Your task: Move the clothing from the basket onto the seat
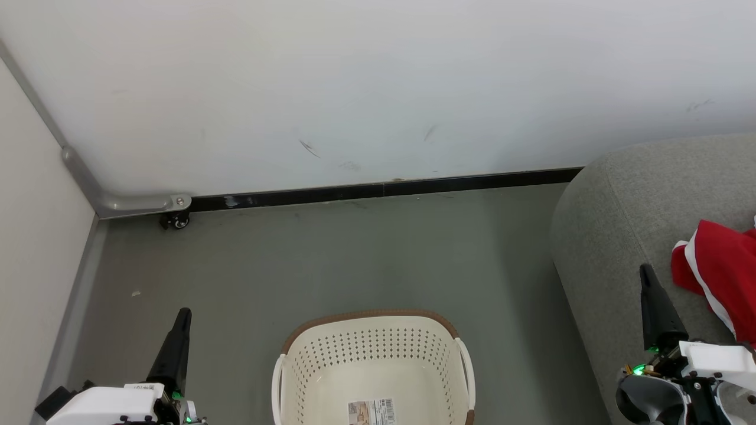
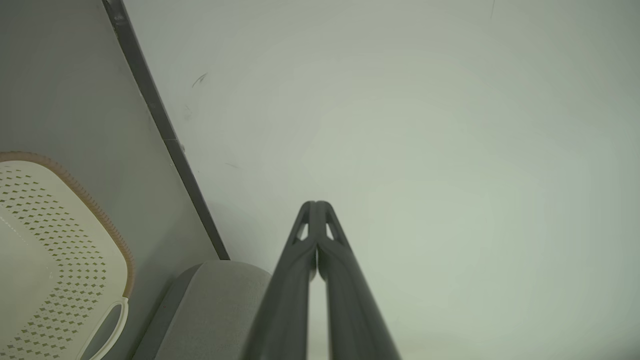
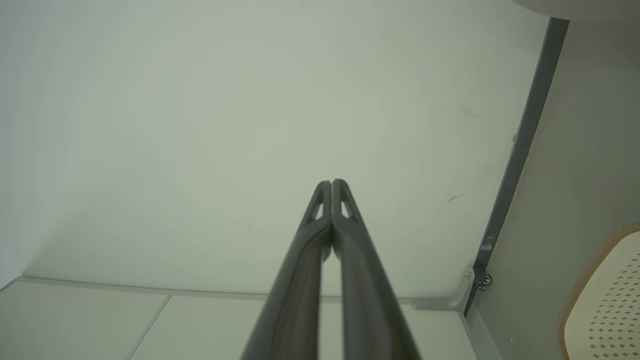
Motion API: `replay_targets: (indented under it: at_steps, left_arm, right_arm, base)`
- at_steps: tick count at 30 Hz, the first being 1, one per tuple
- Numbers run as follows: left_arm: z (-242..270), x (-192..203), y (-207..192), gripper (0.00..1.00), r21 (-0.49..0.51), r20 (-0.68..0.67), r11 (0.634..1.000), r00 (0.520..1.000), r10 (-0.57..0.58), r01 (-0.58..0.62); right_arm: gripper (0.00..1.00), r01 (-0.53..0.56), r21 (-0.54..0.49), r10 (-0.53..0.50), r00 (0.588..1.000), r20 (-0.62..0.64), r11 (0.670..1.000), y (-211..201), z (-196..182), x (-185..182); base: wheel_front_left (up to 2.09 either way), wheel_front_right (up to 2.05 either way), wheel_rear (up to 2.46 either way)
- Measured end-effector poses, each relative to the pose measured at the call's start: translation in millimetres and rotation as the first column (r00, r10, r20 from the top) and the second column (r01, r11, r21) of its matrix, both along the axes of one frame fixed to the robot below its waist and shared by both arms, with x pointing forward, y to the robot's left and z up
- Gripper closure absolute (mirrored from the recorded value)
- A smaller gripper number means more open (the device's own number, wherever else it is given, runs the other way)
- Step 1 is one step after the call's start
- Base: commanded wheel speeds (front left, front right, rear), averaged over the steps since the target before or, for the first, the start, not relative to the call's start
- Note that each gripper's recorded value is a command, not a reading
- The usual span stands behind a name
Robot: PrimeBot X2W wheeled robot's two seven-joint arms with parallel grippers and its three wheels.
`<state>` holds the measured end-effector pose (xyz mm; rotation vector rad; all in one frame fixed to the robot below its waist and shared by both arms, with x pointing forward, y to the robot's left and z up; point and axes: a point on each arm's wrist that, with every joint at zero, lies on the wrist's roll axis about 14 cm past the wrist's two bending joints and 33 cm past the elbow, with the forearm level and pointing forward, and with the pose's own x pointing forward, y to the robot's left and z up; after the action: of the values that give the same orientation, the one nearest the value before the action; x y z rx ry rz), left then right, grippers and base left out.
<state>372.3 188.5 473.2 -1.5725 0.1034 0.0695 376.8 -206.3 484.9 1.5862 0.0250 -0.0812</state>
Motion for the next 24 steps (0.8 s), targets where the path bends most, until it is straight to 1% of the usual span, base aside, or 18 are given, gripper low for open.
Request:
replay_targets:
  at_steps: [24]
  left_arm:
    - [0.1, 0.3, 0.2, 1.00, 0.000, 0.002, 1.000, 1.000, 0.000, 0.000]
  right_arm:
    - [1.00, 0.000, 0.001, 0.000, 1.000, 0.000, 1.000, -0.5, 0.0, -0.1]
  base:
    - [0.00, 0.00, 0.00]
